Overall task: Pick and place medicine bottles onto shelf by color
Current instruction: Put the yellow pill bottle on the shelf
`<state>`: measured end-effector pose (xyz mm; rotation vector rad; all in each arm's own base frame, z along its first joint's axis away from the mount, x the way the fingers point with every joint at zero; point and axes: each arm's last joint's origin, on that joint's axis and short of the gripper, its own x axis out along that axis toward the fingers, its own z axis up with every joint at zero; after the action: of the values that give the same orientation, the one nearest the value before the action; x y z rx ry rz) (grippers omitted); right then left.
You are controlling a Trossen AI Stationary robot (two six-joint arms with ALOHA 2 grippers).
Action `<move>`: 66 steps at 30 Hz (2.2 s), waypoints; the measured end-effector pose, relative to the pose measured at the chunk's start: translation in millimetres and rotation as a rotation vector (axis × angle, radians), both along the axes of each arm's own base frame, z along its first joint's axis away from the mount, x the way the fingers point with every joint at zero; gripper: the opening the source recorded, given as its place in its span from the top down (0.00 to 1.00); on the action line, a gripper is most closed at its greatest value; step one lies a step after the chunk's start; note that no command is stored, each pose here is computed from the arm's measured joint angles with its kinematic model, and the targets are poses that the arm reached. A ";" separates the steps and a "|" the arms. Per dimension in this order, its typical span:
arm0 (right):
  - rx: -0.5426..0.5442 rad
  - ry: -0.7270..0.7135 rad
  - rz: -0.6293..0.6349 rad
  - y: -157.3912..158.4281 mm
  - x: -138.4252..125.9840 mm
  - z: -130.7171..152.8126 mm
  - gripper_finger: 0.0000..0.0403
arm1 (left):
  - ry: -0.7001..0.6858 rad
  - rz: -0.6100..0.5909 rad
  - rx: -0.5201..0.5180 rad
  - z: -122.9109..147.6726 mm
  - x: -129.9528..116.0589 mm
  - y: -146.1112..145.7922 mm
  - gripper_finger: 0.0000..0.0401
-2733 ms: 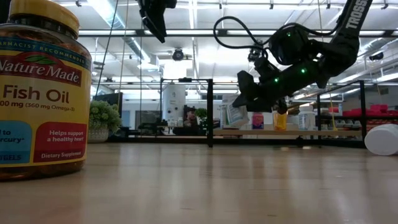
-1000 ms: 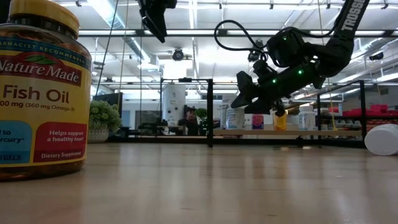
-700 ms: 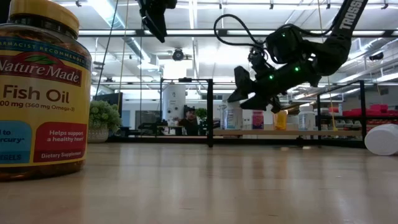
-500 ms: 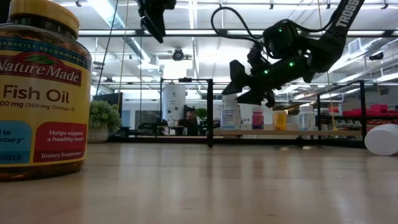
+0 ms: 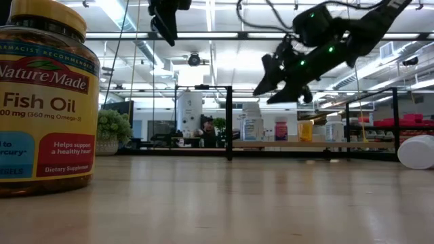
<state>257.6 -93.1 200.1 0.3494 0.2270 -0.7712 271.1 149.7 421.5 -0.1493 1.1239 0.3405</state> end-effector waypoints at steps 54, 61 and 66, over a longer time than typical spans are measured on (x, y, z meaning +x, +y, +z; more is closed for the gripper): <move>0.842 -0.025 0.675 195.5 -57.3 31.7 0.29 | 0.255 -0.695 -0.272 -119.2 29.5 -290.3 0.30; 0.885 -0.091 0.575 211.3 -67.1 32.2 0.29 | 0.242 -0.700 -0.240 -136.6 23.3 -309.6 0.28; 0.906 -0.103 0.561 217.2 -71.2 32.3 0.29 | 0.250 -0.697 -0.181 -151.2 16.9 -319.9 0.28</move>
<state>186.3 124.1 232.4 1.1227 0.5481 -0.0499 288.1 -170.2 270.3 0.1340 1.3770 -0.3742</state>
